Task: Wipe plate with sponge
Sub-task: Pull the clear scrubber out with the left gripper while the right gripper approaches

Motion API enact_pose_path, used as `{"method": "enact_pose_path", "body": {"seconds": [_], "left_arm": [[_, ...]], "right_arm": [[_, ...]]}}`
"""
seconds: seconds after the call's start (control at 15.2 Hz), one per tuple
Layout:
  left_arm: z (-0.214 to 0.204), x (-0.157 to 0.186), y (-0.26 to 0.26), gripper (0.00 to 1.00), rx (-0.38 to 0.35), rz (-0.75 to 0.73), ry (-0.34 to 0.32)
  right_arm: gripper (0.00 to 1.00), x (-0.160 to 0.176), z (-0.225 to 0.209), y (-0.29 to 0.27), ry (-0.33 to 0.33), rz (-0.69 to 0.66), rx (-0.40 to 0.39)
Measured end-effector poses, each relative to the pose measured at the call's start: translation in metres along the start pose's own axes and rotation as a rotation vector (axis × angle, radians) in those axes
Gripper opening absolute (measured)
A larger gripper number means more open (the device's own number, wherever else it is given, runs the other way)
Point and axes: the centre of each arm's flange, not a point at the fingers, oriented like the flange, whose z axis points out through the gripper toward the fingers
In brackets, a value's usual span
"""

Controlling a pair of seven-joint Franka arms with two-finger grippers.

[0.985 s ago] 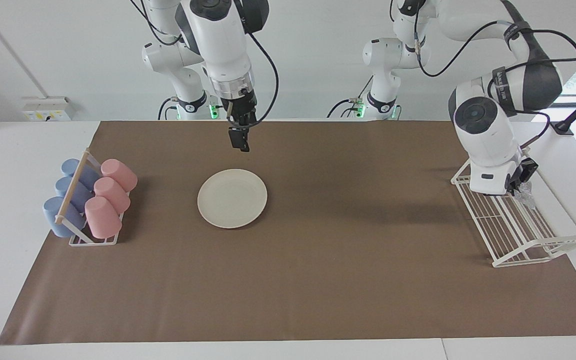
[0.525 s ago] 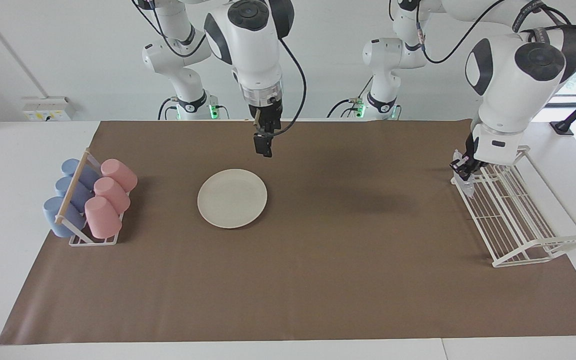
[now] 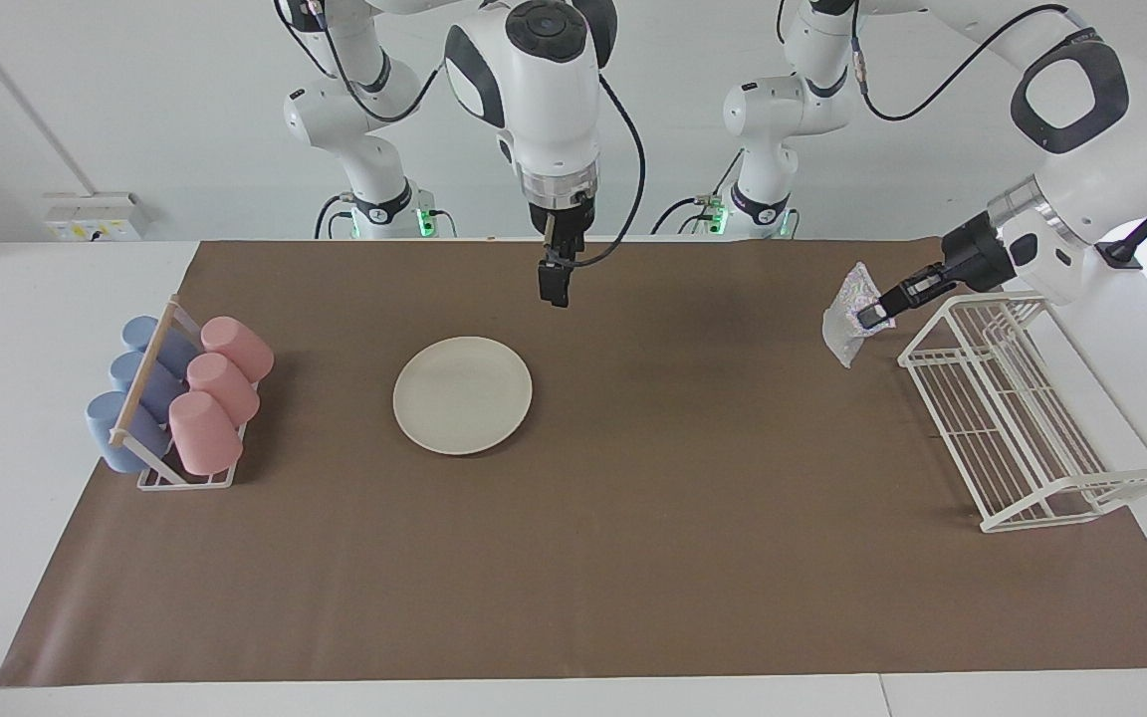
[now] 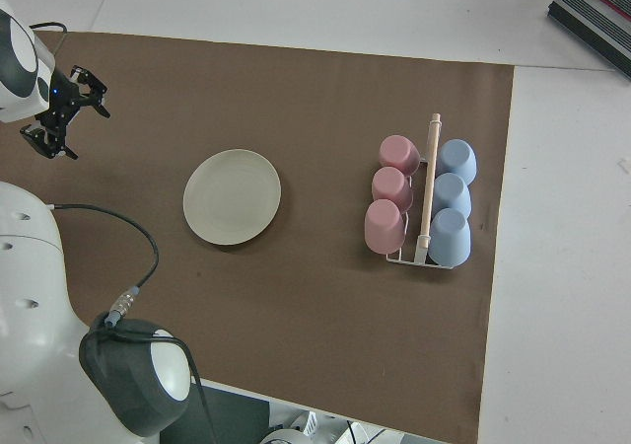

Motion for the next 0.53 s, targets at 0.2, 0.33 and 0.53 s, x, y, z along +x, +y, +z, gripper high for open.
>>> {"method": "enact_pose_path", "body": {"seconds": [0.2,0.33,0.53], "left_arm": [[0.009,-0.007,-0.034,0.06,-0.213,-0.005,-0.107],[0.026,-0.023,-0.045,0.06,-0.354,-0.016,-0.177],[0.067,-0.044,-0.065,0.06,-0.527,-0.015,-0.270]], "right_arm": [[1.00,-0.012,0.004,0.000,0.006,-0.014,-0.004],[1.00,-0.019,-0.001,0.001,-0.005,-0.024,0.007],[1.00,-0.032,-0.006,0.012,-0.018,-0.050,0.017]]}}
